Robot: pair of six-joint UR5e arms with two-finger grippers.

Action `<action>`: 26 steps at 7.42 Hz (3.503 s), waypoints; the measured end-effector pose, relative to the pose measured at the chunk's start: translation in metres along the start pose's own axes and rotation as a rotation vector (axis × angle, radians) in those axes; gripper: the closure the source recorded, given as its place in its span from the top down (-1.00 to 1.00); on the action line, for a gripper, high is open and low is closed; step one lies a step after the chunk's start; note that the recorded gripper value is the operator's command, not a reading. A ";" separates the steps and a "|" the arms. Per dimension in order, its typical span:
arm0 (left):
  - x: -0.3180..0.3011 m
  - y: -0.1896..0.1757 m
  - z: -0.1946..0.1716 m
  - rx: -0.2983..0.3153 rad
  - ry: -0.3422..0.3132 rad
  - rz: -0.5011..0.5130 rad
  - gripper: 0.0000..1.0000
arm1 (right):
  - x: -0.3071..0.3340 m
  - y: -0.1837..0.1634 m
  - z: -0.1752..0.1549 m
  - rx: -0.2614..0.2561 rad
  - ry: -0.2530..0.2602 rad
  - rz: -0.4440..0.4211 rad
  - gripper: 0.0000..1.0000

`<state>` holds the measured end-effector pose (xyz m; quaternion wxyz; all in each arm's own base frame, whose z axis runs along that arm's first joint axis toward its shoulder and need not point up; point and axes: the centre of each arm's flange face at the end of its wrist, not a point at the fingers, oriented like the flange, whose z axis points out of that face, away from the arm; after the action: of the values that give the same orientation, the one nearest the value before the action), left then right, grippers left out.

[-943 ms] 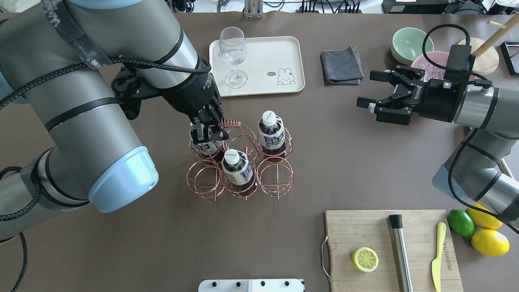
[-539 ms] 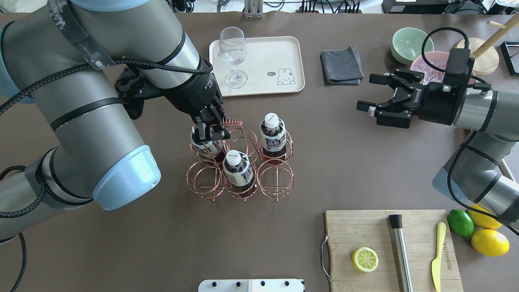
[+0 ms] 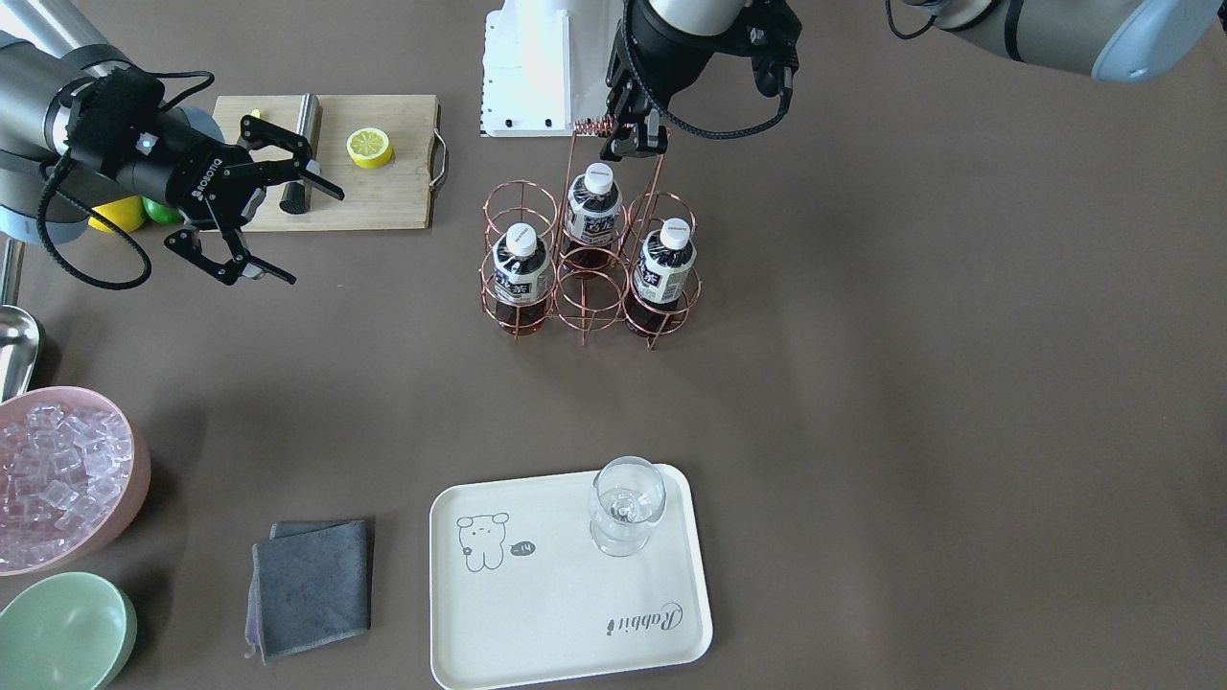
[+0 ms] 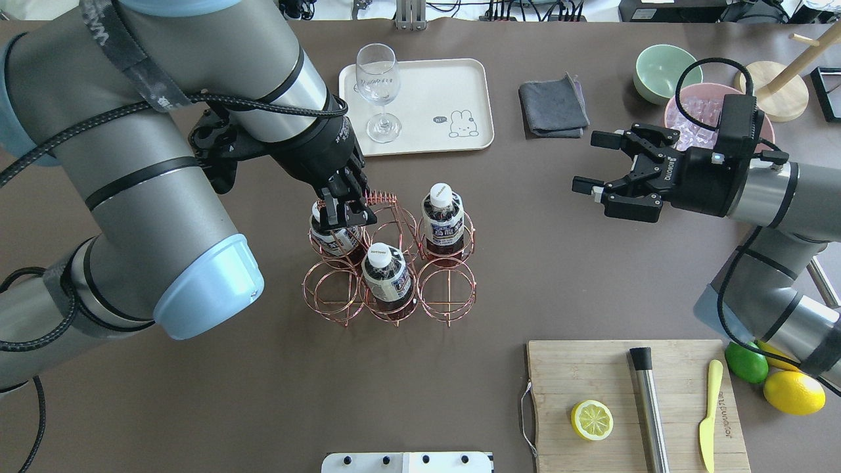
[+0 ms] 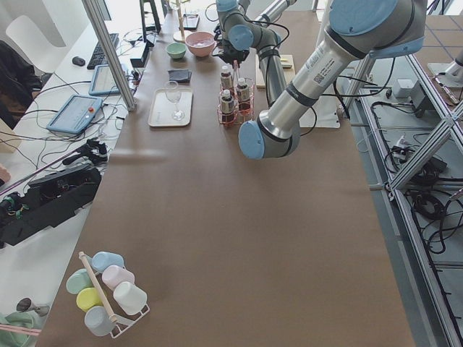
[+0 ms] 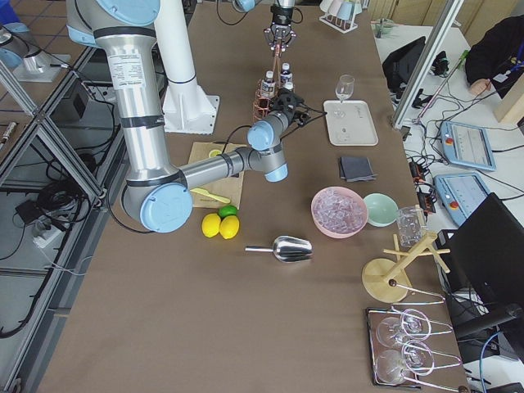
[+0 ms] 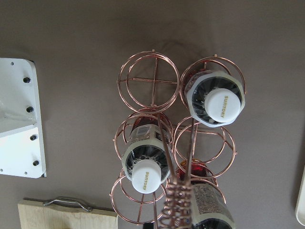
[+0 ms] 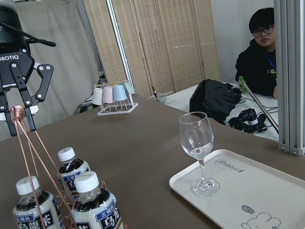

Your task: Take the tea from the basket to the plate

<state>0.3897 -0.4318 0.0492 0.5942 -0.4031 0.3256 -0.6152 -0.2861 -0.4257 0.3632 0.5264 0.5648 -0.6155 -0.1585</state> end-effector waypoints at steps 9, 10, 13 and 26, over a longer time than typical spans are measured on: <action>0.014 0.016 0.010 0.002 -0.001 -0.005 -1.00 | -0.081 0.017 0.121 -0.090 0.051 -0.070 0.97; 0.014 0.016 0.010 0.002 -0.001 -0.004 -1.00 | -0.087 0.018 0.127 -0.102 0.047 -0.067 0.97; 0.013 0.016 0.010 0.002 -0.001 -0.004 -1.00 | -0.097 0.017 0.137 -0.108 0.044 -0.063 0.94; 0.010 0.006 0.009 0.000 -0.005 -0.003 -1.00 | -0.103 0.007 0.162 -0.101 0.107 -0.061 0.23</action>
<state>0.4004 -0.4413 0.0487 0.5939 -0.4051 0.3237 -0.6152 -0.4436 -0.3989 0.2565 0.5813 0.5636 -0.5603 -0.1748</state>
